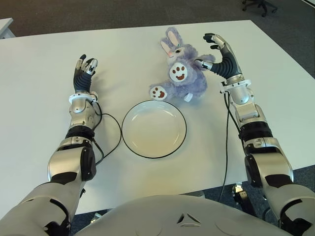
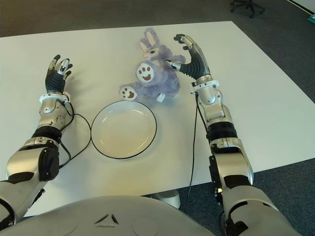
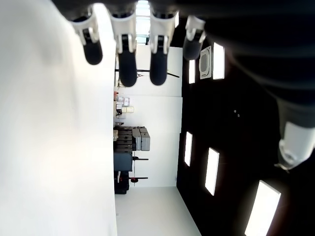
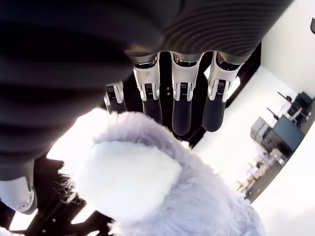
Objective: Put the doll into the plate.
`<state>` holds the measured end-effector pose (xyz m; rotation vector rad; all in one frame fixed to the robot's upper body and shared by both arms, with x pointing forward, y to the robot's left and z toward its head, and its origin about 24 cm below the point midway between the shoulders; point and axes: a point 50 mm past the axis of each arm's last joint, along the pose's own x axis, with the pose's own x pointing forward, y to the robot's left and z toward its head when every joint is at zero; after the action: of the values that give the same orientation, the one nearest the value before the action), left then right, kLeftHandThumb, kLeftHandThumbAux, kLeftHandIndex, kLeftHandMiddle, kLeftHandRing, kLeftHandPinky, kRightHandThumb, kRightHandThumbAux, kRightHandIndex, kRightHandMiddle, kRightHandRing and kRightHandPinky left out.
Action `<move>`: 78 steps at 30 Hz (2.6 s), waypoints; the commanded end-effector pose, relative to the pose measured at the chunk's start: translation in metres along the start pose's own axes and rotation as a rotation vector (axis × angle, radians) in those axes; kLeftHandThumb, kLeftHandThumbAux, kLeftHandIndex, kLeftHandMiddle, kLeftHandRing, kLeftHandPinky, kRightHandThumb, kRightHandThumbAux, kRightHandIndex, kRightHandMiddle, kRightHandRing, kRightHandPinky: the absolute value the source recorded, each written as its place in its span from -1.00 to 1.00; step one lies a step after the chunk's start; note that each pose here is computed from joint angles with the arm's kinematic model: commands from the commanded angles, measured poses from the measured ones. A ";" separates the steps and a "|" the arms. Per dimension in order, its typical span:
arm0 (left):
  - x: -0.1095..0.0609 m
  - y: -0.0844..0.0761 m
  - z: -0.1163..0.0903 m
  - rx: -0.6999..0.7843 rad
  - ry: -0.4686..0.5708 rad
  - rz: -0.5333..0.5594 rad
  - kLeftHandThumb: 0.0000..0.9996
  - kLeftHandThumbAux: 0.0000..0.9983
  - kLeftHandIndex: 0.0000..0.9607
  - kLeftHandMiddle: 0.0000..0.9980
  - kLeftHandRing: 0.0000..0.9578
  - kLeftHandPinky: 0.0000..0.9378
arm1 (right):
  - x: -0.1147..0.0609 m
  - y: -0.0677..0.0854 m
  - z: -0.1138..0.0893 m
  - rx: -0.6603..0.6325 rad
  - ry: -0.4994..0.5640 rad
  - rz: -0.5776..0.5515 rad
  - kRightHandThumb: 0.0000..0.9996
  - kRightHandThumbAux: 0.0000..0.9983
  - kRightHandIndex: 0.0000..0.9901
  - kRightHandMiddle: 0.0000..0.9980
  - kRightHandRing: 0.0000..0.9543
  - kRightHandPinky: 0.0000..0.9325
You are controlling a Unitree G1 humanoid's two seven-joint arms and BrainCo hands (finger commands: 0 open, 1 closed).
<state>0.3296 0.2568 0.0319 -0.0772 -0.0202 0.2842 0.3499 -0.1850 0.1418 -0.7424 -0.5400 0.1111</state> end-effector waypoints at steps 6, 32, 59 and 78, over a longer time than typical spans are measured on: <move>-0.023 0.004 -0.039 0.004 0.167 0.005 -1.00 -0.03 -0.91 -0.65 -0.64 -0.82 | -0.006 0.010 -0.003 0.013 0.026 0.029 -0.62 0.02 -0.67 -0.72 -0.70 -0.63; -0.025 0.005 -0.041 -0.002 0.164 0.015 -1.00 -0.02 -0.87 -0.64 -0.63 -0.76 | -0.011 0.028 -0.002 0.098 0.051 0.043 -0.48 0.07 -0.67 -0.68 -0.67 -0.58; -0.026 0.006 -0.041 0.003 0.163 0.014 -1.00 -0.04 -0.88 -0.64 -0.64 -0.79 | -0.014 0.049 -0.005 0.128 0.064 0.057 -0.46 0.05 -0.62 -0.64 -0.62 -0.53; -0.027 0.007 -0.042 0.004 0.163 0.021 -1.00 -0.04 -0.87 -0.63 -0.64 -0.84 | -0.014 0.055 -0.006 0.152 0.079 0.029 0.38 0.44 -0.16 0.01 0.17 0.35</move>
<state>0.3281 0.2572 0.0317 -0.0753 -0.0317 0.2870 0.3474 -0.1568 0.1036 -0.6015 -0.4623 0.1185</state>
